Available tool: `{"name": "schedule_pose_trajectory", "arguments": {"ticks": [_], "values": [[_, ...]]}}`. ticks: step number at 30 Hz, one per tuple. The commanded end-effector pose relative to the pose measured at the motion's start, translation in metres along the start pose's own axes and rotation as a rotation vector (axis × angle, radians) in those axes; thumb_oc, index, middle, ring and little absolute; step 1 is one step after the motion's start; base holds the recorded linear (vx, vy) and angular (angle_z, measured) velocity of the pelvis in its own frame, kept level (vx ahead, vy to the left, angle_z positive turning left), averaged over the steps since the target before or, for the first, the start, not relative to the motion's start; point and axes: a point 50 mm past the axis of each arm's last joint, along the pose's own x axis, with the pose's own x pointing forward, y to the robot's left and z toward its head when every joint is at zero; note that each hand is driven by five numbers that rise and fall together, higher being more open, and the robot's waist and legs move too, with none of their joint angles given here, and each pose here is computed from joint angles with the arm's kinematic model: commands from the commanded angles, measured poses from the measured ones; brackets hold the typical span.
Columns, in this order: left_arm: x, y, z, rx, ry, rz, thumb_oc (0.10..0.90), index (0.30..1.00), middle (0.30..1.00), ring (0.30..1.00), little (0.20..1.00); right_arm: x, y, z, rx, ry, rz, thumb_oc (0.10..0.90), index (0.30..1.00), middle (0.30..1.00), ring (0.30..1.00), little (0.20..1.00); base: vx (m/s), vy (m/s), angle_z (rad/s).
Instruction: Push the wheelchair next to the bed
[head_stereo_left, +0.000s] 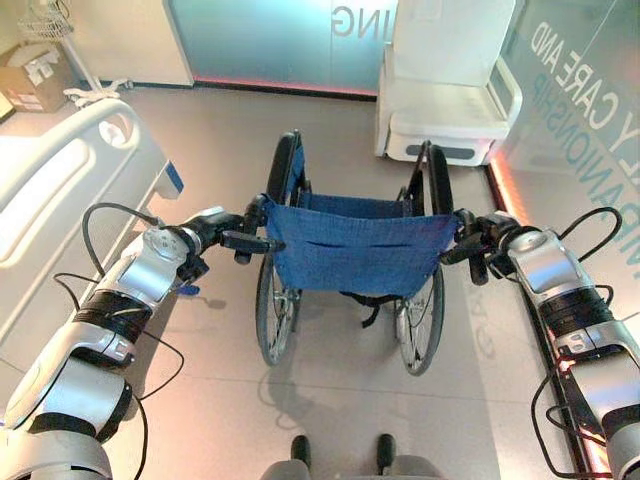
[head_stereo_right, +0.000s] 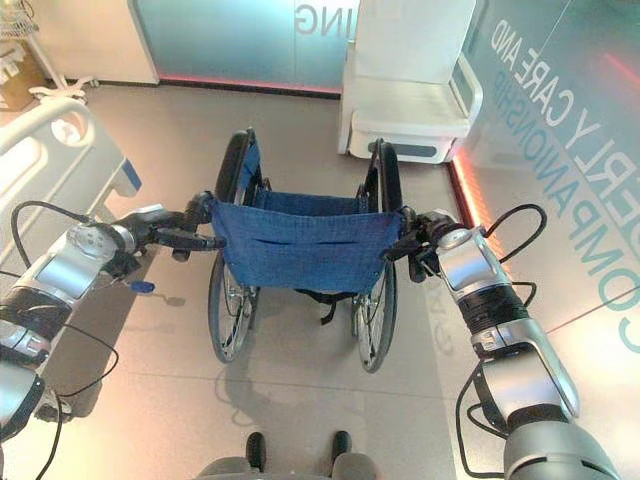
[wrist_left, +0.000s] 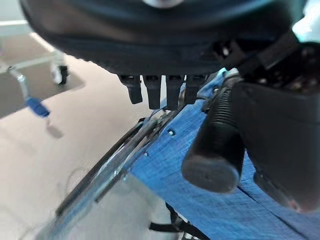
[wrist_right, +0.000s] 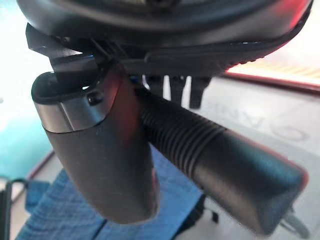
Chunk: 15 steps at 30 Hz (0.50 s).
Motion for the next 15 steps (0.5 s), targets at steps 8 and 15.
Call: {"name": "schedule_pose_trajectory", "arguments": {"ticks": [8,15], "values": [[0.008,0.005,-0.002,0.051,-0.059,0.197,0.400,0.300,0.300,0.300,0.300,0.008,0.048,-0.063,-0.178,0.149,0.147,0.400,0.300,0.300,0.300,0.300,0.01,-0.001,0.02],[0.009,0.002,0.002,0.144,-0.126,0.276,0.400,0.300,0.300,0.300,0.300,0.006,0.052,-0.054,-0.239,0.053,0.157,0.400,0.300,0.300,0.300,0.300,0.00,0.000,0.00]]}}
